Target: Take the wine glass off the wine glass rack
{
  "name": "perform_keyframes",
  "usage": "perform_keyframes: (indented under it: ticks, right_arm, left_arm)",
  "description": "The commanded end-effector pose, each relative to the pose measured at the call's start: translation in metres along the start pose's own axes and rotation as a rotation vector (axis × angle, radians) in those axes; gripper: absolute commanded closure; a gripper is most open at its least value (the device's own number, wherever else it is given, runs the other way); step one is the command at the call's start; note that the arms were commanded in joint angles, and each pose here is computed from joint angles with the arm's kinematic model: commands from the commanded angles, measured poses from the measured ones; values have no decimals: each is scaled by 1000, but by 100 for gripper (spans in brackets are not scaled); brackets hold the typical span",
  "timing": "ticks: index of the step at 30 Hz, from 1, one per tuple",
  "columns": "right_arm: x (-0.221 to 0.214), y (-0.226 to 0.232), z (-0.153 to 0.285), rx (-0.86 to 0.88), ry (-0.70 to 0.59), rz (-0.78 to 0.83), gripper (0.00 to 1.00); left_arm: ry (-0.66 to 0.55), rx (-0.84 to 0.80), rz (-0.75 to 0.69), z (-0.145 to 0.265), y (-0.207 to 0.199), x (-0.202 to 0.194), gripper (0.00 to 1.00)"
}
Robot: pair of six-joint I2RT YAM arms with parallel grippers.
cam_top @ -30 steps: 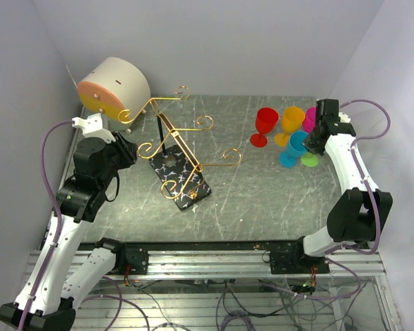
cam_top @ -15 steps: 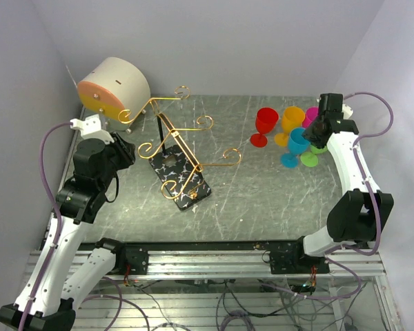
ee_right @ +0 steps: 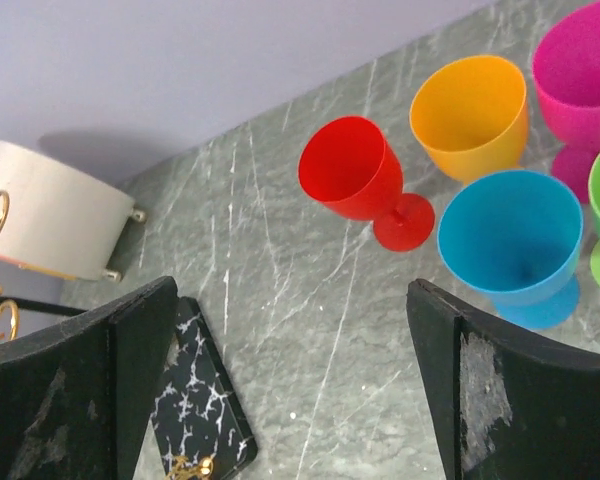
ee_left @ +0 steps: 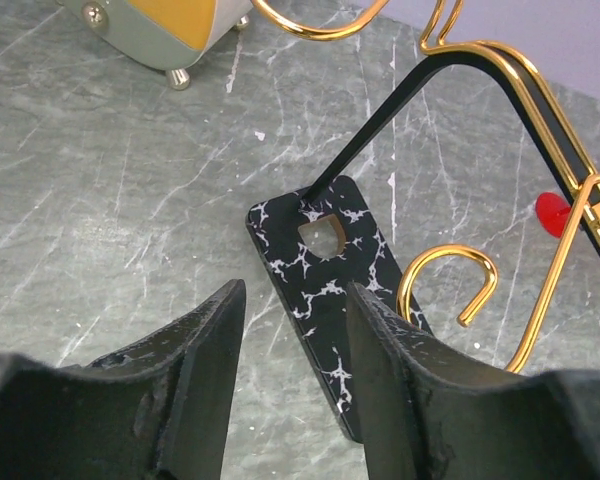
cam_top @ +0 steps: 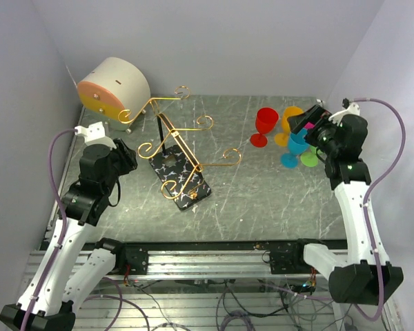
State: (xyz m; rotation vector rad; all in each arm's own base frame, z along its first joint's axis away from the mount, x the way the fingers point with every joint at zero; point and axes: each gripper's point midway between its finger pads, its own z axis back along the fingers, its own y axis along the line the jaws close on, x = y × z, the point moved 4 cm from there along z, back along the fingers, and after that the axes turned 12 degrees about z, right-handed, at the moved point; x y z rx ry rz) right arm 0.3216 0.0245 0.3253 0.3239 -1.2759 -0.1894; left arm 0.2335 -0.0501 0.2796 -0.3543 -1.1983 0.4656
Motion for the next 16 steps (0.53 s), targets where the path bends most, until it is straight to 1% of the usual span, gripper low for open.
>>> perform_keyframes:
  ticks: [1, 3, 4, 5, 7, 8, 9, 13, 16]
  right_arm:
    - [-8, 4, 8, 63, -68, 20, 3]
    - [-16, -1, 11, 39, -65, 7, 2]
    - [-18, -2, 13, 28, -69, 3, 1]
    - [-19, -4, 15, 15, -73, -4, 1]
    - [-19, -5, 20, 2, -90, -15, 1]
    - [-18, -5, 22, -1, -99, -17, 1]
    - [-18, -5, 23, -3, -105, -20, 1]
    - [-16, -6, 26, -18, -100, -11, 3]
    - [-16, -6, 27, -17, -96, 4, 0]
  left_arm:
    - [-62, -6, 7, 0, -3, 13, 42]
    - [-53, 0, 11, 0, -2, 12, 37]
    - [-53, 12, 13, -1, -1, 11, 33]
    - [-52, 20, 13, -1, 0, 11, 24]
    - [-56, 36, 17, -1, 2, 12, 21]
    - [-58, 41, 18, -1, 3, 12, 15]
    - [-61, 44, 20, -1, 3, 13, 14]
    - [-61, 42, 23, -2, 3, 13, 14]
    - [-65, 45, 23, -1, 3, 13, 14]
